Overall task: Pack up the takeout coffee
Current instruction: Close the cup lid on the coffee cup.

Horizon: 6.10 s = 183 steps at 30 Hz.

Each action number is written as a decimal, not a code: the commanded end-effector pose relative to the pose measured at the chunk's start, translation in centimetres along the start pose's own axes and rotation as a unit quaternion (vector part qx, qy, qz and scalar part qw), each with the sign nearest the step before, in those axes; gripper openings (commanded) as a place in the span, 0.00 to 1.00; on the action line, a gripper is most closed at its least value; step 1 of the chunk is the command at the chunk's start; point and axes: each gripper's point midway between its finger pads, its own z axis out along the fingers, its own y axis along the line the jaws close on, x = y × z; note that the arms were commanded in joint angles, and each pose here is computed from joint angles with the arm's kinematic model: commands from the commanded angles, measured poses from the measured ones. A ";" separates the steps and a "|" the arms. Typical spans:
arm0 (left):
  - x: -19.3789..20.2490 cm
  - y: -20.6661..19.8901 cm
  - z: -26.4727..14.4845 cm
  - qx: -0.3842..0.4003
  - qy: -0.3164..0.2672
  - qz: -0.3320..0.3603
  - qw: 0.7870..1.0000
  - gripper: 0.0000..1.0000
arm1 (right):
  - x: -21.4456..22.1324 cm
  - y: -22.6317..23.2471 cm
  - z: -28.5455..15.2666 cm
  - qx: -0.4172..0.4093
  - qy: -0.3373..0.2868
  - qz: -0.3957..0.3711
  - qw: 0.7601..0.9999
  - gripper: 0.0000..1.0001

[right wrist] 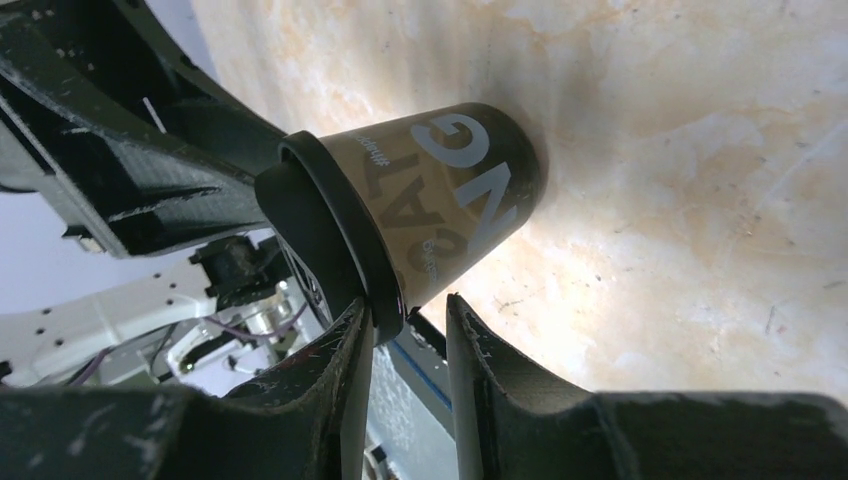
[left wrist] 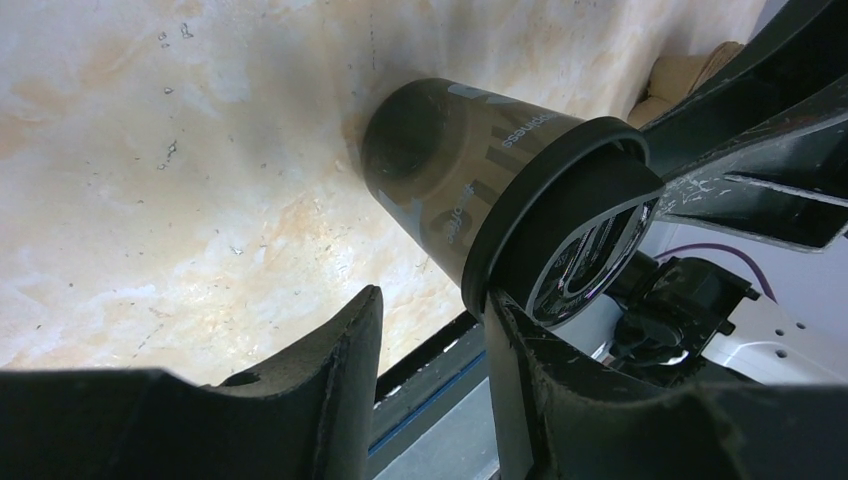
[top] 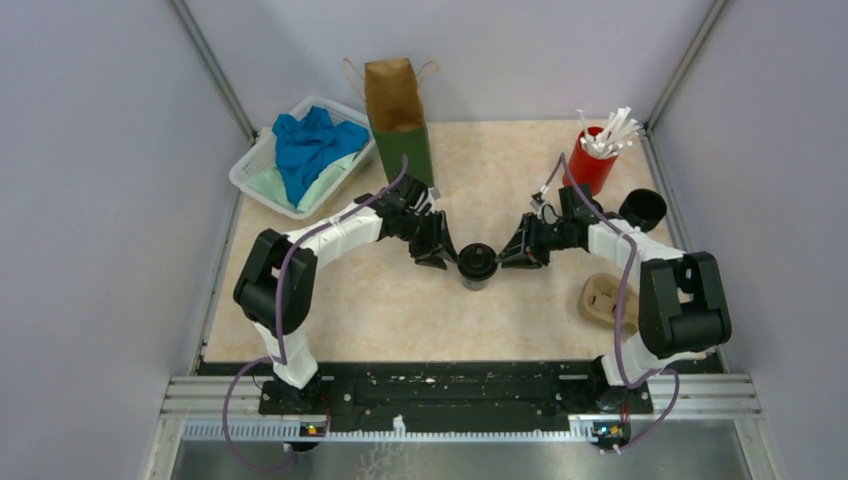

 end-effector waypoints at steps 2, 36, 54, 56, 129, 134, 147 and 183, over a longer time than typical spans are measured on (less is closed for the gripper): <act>2.0 4.1 1.2 -0.082 0.016 -0.003 0.996 0.48 | 0.6 -6.0 -0.2 0.174 -0.011 -0.013 0.985 0.30; 3.2 7.1 1.2 -0.136 0.019 -0.014 0.990 0.50 | 1.5 -8.2 3.5 0.167 -0.024 0.002 0.986 0.21; 1.1 3.9 -0.8 -0.119 -0.009 0.006 0.993 0.54 | -1.3 -1.1 1.1 0.096 -0.025 -0.054 0.994 0.28; 0.5 3.1 -1.3 -0.113 -0.016 0.012 0.993 0.55 | -1.6 -0.4 0.9 0.089 -0.029 -0.058 0.994 0.29; 0.9 -1.4 0.4 0.043 0.010 0.008 0.999 0.73 | 1.0 2.2 1.4 -0.041 0.011 -0.061 0.997 0.84; 1.4 -0.7 0.6 0.038 0.013 0.005 0.999 0.73 | 2.2 2.4 1.7 -0.040 0.028 -0.078 0.996 0.88; 1.9 1.8 1.9 0.009 0.015 0.004 1.000 0.69 | 3.1 2.1 2.4 -0.058 0.037 -0.078 0.995 0.92; 0.2 0.3 1.9 0.019 0.002 0.011 1.000 0.69 | 2.1 2.3 1.3 -0.063 0.008 -0.059 0.996 0.93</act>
